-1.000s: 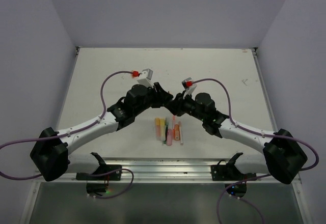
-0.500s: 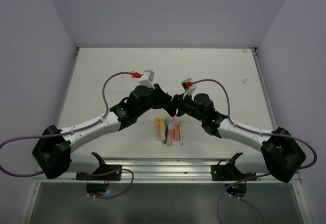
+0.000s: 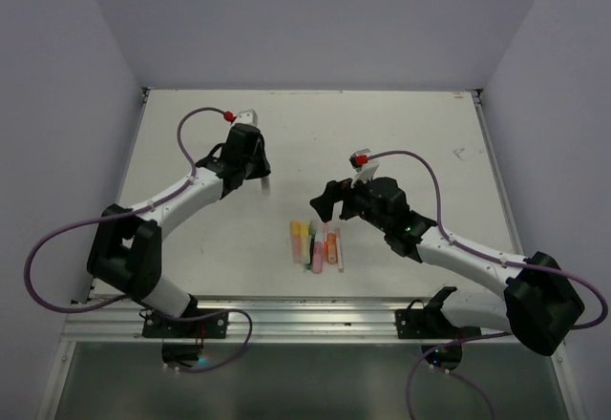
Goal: Open the pen caps
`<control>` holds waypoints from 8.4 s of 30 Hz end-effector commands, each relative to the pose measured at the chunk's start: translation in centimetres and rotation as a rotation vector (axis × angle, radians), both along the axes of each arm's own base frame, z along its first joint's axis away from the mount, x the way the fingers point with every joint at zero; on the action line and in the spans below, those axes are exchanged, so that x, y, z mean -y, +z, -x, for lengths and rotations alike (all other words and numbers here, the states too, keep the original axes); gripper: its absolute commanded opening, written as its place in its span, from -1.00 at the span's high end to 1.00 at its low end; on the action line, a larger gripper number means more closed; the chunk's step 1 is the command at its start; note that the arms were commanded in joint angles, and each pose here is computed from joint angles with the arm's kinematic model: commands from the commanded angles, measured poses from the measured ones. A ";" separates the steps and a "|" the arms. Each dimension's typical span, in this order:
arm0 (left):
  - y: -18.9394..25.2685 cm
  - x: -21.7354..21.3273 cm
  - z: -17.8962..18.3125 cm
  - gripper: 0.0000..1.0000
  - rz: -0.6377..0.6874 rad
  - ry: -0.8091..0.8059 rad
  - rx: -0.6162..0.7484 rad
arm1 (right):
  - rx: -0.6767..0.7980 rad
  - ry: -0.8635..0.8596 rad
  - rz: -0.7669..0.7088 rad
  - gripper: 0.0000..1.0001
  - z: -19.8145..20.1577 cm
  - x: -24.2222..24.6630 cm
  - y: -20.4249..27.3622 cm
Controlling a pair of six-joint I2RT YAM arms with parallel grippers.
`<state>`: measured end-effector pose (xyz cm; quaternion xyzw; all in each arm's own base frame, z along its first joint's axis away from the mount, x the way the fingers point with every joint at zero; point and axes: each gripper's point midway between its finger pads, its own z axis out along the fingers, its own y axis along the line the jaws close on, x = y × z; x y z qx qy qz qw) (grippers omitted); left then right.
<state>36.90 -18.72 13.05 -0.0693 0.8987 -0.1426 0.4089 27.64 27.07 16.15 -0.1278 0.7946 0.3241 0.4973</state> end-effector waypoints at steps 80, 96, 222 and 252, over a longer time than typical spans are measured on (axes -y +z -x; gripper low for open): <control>-7.0 7.0 8.7 -0.29 0.039 -0.277 -0.165 | -0.151 -0.214 0.296 -0.83 2.2 5.2 -4.7; -10.7 6.2 10.2 0.10 -0.078 -0.248 -0.262 | -0.122 -0.204 0.278 -0.84 2.4 5.3 -4.6; 12.5 6.5 15.5 0.18 0.726 -0.842 0.421 | 0.048 0.578 -0.339 1.00 8.5 -8.8 8.3; 27.0 6.1 11.7 1.00 0.743 -0.829 0.844 | -0.092 0.723 -0.231 1.00 12.1 -7.7 1.0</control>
